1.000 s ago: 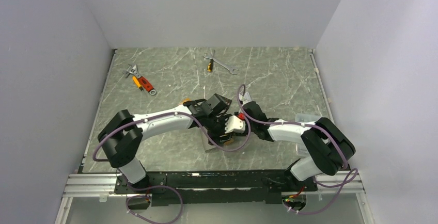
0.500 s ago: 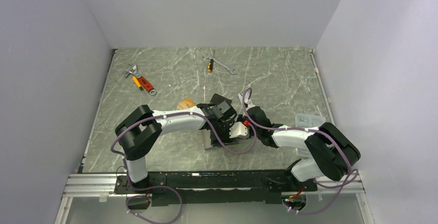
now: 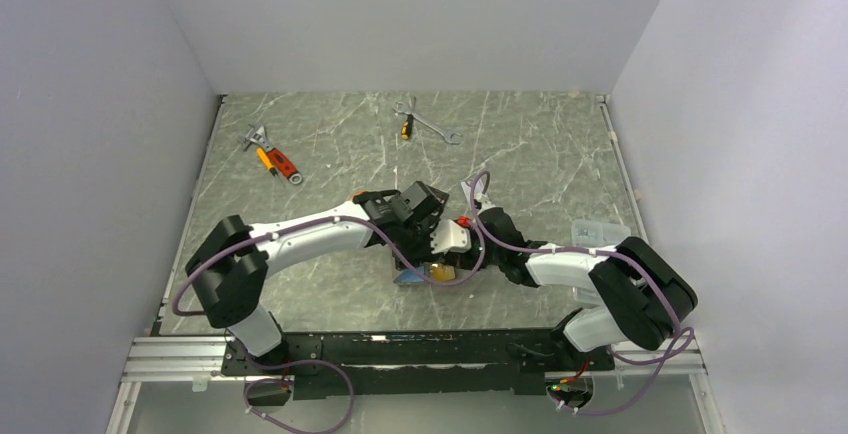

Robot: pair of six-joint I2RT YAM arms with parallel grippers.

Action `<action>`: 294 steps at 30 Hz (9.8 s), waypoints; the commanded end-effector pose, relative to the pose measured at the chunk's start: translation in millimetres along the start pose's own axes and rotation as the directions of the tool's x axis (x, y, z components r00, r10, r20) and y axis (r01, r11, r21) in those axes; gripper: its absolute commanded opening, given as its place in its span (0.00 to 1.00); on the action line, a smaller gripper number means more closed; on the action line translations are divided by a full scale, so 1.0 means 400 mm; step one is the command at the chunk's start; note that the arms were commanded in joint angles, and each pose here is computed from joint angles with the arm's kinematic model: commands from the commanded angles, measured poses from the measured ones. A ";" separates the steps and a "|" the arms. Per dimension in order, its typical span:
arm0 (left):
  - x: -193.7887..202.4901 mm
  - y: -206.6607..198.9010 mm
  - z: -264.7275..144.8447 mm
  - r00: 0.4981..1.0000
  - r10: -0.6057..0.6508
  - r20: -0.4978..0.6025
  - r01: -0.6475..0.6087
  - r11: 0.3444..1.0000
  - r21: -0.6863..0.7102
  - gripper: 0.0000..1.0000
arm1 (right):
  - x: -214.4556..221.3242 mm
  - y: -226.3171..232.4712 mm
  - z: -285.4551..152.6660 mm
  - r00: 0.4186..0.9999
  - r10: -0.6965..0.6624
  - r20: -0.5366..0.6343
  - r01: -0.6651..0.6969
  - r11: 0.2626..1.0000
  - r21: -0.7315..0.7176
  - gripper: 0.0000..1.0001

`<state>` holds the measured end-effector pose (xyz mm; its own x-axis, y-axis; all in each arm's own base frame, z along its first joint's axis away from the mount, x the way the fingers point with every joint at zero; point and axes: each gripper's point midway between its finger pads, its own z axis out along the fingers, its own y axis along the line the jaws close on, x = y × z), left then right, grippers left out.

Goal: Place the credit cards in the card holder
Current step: Open the card holder at the center of the board.

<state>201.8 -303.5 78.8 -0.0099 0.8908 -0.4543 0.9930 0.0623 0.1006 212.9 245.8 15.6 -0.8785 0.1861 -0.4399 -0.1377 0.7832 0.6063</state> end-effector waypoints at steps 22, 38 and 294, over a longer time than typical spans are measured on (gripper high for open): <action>0.251 0.076 -0.020 0.957 -0.280 -0.074 0.274 0.958 -0.087 0.46 | 0.168 -0.153 -0.054 0.997 0.021 -0.068 -0.001 0.959 0.282 0.00; 0.139 0.073 -0.069 0.969 -0.154 0.191 0.162 0.986 -0.027 0.41 | 0.177 -0.142 -0.100 0.999 0.041 0.006 -0.041 0.958 0.283 0.00; 0.121 0.084 -0.027 0.607 -0.793 0.047 0.686 0.553 0.473 0.00 | 0.090 0.053 -0.102 1.000 -0.004 0.028 0.008 0.991 -0.133 0.00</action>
<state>235.5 -248.6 53.6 -0.7990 0.4820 -0.3596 0.5820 0.4693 -0.6641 168.0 251.3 39.9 -0.8523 0.2114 -0.4784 -0.2070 0.7037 0.6797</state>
